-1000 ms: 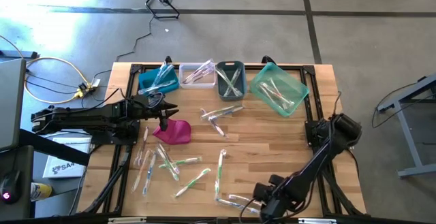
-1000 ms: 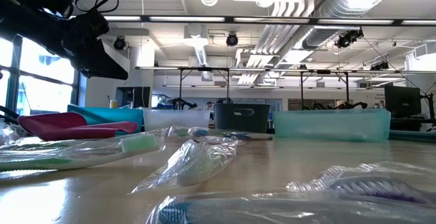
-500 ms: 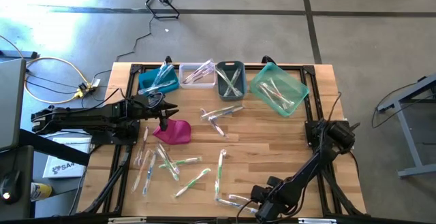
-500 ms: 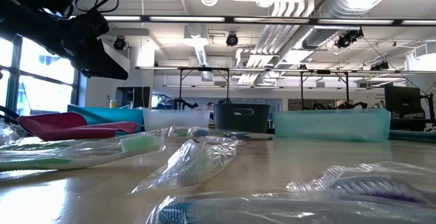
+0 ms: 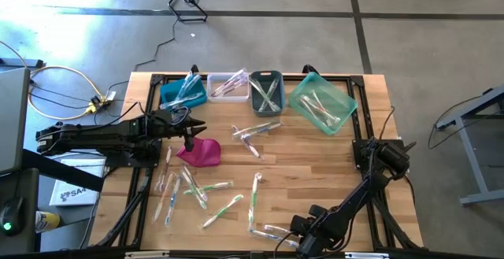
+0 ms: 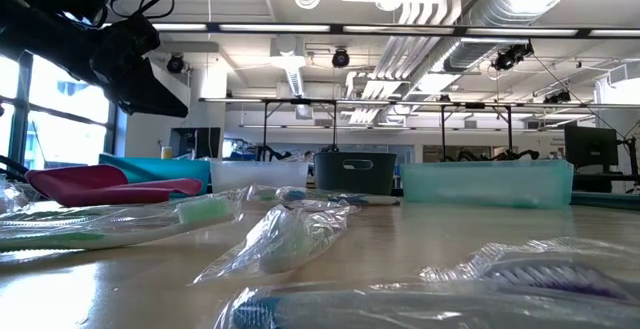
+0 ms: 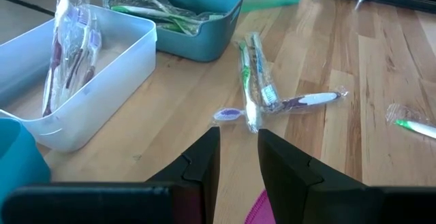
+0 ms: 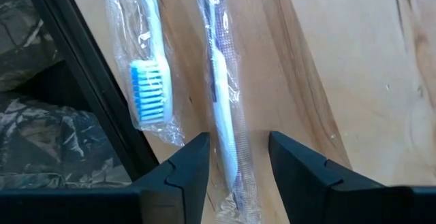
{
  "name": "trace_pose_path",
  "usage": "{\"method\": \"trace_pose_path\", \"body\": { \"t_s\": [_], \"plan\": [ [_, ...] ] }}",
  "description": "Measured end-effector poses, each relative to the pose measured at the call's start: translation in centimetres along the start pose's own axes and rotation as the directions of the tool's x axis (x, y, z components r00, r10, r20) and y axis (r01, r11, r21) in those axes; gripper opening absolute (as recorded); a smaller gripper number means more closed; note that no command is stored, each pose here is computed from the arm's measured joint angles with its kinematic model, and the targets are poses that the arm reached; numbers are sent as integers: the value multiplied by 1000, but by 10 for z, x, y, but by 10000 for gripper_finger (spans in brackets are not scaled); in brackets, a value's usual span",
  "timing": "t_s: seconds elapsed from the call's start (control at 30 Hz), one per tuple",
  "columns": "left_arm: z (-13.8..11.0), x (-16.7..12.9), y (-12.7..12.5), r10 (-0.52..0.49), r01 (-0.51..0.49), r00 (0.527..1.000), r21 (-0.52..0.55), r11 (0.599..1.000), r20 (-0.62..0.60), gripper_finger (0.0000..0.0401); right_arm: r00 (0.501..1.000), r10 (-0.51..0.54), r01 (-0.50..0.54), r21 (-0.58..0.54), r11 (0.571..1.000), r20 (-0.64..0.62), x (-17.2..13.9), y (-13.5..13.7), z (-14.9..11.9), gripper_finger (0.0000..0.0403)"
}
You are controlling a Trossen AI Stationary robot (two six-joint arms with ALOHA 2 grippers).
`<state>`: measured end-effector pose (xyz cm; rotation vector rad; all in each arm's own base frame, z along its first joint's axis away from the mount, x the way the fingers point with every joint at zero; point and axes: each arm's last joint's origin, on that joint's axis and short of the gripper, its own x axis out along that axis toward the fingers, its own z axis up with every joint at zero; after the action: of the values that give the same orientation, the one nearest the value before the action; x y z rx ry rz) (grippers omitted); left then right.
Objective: Pick & Place Toothbrushes
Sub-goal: Put the violet toothbrush into the white bin
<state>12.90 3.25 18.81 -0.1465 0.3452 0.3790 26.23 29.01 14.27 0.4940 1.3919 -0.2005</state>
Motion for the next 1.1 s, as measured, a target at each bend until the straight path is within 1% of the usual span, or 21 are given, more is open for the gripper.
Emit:
{"method": "trace_pose_path", "body": {
  "t_s": [0.13, 0.2, 0.67, 0.87, 0.97, 1.1],
  "plan": [
    [0, 0, 0, 0, 0, 1000, 0, 1000, -1, 95, 1000, -6, 6, 2, 1000, 8, 0, -1, 1, 144],
    [0, 0, 0, 0, 0, 1000, 0, 1000, 0, 95, 1000, -7, 7, 2, 1000, 8, 0, -1, 1, 136],
    [0, 0, 0, 0, 0, 1000, 0, 1000, -1, 95, 1000, -14, 14, 2, 1000, 0, 1, -2, 0, 16],
    [0, 0, 0, 0, 0, 1000, 0, 1000, -1, 95, 1000, -9, 9, 28, 1000, -9, 1, -2, 1, 23],
    [0, 0, 0, 0, 0, 1000, 0, 1000, -1, 95, 1000, -3, 3, 30, 1000, -14, 1, -1, 0, 14],
    [0, 0, 0, 0, 0, 1000, -2, 1000, 1, 95, 1000, 8, -7, 32, 999, -18, 0, 0, 1, 13]
  ]
}}
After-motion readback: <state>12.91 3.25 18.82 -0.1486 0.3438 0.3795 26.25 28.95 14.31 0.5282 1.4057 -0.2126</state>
